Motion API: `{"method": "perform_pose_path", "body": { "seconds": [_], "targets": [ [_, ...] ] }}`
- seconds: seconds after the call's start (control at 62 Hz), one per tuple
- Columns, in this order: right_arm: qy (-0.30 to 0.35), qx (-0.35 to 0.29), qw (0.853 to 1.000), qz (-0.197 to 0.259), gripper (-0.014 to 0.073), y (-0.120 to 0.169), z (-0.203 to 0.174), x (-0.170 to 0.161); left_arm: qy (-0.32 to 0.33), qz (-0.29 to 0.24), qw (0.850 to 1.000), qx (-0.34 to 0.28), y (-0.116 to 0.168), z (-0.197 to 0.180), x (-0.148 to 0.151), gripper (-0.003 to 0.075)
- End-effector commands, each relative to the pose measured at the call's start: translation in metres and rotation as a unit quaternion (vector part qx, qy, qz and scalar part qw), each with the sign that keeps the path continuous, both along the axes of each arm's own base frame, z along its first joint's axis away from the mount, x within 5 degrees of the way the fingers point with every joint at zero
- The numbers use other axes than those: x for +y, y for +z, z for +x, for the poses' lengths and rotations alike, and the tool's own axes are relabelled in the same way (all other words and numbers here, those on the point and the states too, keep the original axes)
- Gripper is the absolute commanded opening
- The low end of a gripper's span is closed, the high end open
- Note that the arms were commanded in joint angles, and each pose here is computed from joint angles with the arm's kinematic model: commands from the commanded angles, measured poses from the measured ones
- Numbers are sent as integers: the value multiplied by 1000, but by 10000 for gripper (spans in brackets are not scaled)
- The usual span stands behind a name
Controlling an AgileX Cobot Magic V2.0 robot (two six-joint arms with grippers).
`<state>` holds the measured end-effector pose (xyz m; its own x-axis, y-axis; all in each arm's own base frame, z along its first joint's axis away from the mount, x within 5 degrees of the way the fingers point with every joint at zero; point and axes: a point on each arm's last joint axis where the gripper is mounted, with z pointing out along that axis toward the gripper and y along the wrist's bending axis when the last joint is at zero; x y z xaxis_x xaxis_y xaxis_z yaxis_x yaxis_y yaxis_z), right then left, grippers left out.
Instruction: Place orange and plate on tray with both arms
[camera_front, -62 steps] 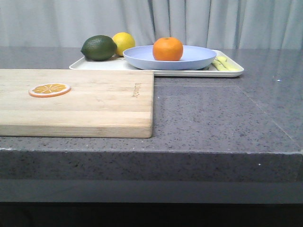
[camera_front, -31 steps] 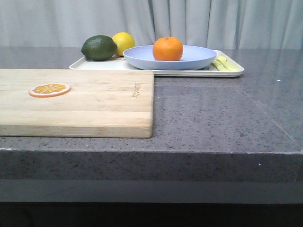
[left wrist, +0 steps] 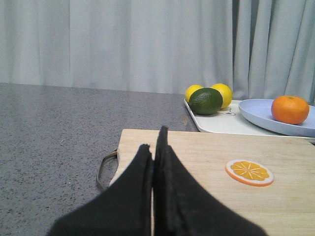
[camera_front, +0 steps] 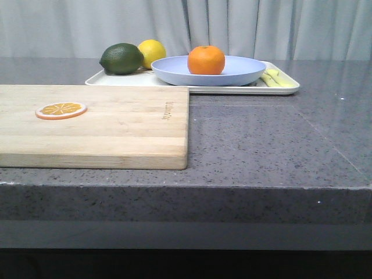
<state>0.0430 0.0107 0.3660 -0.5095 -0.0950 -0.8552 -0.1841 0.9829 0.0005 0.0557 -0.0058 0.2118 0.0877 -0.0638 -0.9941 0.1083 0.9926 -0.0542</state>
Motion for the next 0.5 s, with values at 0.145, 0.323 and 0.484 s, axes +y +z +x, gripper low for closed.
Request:
{"method": "perform_pose_path", "body": {
  "seconds": [0.145, 0.323, 0.484],
  "targets": [
    [-36, -197, 980, -17, -67, -6, 11, -6, -2, -4, 999, -37, 0, -1, 0, -20],
    [-68, -284, 956, -16, -67, -56, 5, -10, -2, -4, 999, -37, 0, -1, 0, -20],
    [-75, -299, 951, -17, -67, -109, 6, -11, -2, -4, 999, -37, 0, -1, 0, -20]
  ]
}}
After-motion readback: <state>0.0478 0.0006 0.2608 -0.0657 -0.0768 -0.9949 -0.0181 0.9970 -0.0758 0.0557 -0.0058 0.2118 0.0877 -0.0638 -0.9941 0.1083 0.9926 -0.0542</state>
